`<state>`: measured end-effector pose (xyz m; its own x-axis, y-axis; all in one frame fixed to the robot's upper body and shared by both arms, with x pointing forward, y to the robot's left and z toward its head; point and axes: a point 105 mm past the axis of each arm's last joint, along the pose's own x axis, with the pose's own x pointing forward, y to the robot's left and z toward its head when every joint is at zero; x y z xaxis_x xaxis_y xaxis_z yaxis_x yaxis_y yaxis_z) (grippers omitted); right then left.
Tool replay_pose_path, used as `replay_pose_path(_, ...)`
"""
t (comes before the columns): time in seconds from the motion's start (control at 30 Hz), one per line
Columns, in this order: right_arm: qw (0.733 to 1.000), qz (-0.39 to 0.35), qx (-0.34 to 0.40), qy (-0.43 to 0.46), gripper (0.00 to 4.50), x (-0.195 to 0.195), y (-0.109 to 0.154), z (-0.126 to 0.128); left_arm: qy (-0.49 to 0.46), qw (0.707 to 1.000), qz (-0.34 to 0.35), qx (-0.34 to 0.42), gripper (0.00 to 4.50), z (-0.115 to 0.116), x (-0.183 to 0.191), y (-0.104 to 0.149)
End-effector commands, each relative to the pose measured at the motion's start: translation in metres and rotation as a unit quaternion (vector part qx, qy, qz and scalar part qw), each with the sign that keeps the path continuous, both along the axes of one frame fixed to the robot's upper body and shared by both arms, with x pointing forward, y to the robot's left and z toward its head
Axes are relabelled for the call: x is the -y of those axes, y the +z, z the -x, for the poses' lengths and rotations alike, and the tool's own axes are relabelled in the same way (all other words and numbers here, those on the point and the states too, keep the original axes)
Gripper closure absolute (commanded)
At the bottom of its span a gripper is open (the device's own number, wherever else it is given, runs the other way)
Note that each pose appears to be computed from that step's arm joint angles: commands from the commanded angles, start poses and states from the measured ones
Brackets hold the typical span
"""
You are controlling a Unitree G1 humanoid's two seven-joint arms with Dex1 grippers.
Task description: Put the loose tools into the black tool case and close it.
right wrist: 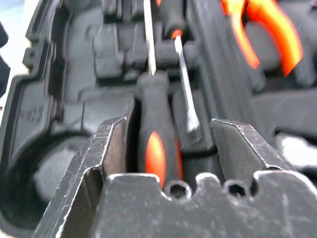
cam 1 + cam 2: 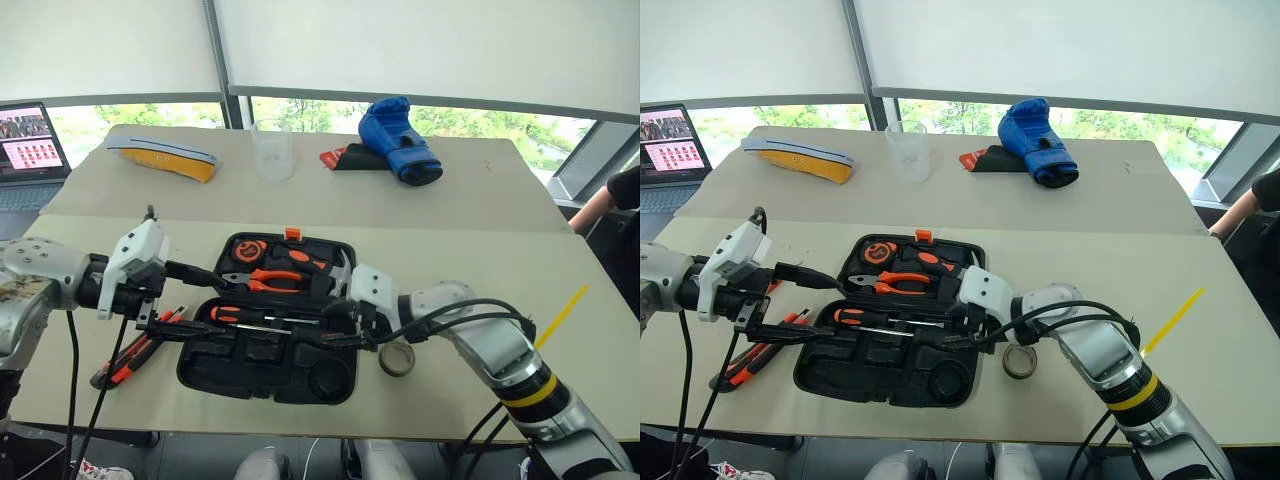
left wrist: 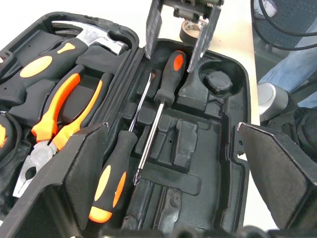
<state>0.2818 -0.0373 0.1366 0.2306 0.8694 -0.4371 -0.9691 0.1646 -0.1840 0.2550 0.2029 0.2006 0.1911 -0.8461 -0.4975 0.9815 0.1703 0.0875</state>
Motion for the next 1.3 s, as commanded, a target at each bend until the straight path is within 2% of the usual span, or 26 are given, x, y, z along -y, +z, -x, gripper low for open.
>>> replay_pose_path(0.03,1.0,-0.022,0.008,-0.002,2.29,-0.003,0.011,-0.004,-0.008,1.0,-0.003,0.022,0.0,-0.002,0.002,0.007)
replay_pose_path(0.23,1.0,0.001,0.016,0.016,4.38,-0.007,0.001,-0.004,-0.009,1.0,-0.004,0.022,0.0,-0.002,0.002,0.005)
replay_pose_path(0.27,1.0,0.002,0.016,0.019,4.49,-0.008,0.0,-0.004,-0.009,1.0,-0.005,0.022,0.0,-0.002,0.002,0.005)
replay_pose_path(0.53,0.998,0.043,0.011,0.048,4.49,-0.011,-0.022,0.004,-0.007,1.0,-0.008,0.024,0.0,-0.002,0.0,0.003)
replay_pose_path(0.7,0.995,0.093,0.014,0.045,4.49,-0.003,-0.045,0.001,-0.008,1.0,-0.011,0.024,0.0,-0.003,0.0,-0.001)
replay_pose_path(1.07,0.992,0.105,0.021,0.07,4.49,-0.004,-0.048,0.008,-0.012,1.0,-0.008,0.026,0.0,-0.007,0.003,-0.006)
replay_pose_path(1.13,0.992,0.098,0.028,0.074,4.49,-0.006,-0.045,0.008,-0.011,1.0,-0.006,0.026,0.0,-0.007,0.003,-0.006)
replay_pose_path(1.2,0.995,0.068,0.036,0.062,4.49,-0.01,-0.029,0.003,-0.009,1.0,-0.006,0.026,0.0,-0.009,0.002,-0.007)
replay_pose_path(1.3,0.996,-0.022,0.04,0.071,4.49,-0.01,0.021,0.007,0.018,0.999,-0.009,0.025,0.0,-0.011,-0.006,-0.009)
